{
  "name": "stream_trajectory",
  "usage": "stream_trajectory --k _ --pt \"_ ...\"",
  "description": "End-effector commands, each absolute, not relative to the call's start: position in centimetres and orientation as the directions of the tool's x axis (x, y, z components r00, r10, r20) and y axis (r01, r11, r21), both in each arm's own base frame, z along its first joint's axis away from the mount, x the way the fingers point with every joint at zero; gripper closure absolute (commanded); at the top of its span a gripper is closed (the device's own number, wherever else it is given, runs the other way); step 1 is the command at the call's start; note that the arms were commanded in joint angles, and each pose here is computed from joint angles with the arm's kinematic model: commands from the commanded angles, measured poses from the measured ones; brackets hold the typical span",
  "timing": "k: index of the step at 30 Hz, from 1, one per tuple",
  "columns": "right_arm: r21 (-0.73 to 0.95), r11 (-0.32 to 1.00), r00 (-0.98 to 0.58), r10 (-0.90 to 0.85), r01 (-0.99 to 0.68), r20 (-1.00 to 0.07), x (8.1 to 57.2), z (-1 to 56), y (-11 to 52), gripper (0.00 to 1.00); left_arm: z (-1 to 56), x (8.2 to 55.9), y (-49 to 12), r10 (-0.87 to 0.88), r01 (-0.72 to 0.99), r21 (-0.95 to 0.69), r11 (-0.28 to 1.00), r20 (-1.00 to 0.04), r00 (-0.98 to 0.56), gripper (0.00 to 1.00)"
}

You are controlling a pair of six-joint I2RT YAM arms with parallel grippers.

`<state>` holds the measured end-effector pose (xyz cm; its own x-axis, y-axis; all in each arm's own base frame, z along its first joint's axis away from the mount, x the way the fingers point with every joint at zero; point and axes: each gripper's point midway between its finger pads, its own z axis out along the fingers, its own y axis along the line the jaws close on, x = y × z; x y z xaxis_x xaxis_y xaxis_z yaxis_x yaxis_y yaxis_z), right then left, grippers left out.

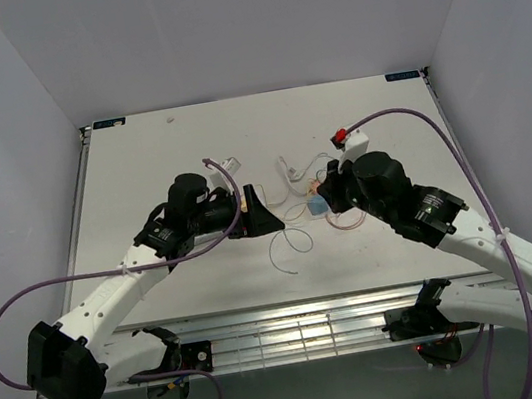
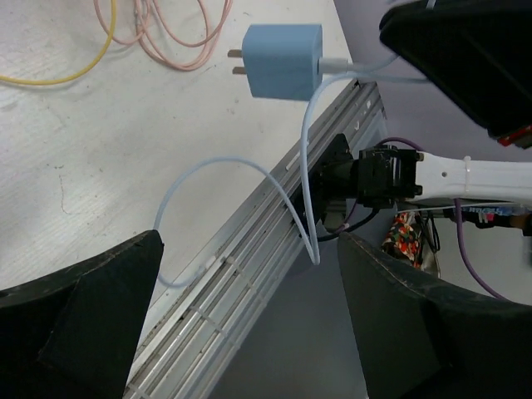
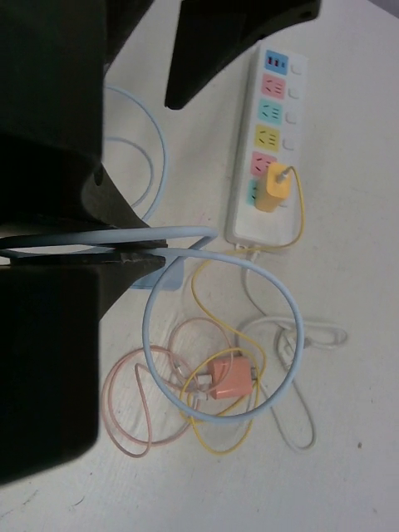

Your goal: Insert the plug

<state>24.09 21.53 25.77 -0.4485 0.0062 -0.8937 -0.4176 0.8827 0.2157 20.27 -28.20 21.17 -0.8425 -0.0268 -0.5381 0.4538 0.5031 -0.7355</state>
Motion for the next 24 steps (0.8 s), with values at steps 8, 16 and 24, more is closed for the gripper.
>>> stream_trajectory --k 8,16,24 --pt "0.248 0.7 -0.396 -0.054 -0.67 -0.917 21.3 28.8 25.4 0.92 22.5 19.7 -31.9 0.05 0.628 -0.624 0.465 -0.69 -0.722 0.02" --pt "0.341 0.52 -0.432 -0.06 -0.783 -0.9 18.1 30.3 27.9 0.92 21.9 19.3 -33.8 0.097 0.711 -0.562 0.423 -0.752 -0.652 0.02" --pt "0.386 0.409 -0.45 -0.068 -0.827 -0.891 15.9 31.8 28.6 0.92 22.1 17.9 -33.0 0.148 0.822 -0.452 0.348 -0.839 -0.524 0.02"
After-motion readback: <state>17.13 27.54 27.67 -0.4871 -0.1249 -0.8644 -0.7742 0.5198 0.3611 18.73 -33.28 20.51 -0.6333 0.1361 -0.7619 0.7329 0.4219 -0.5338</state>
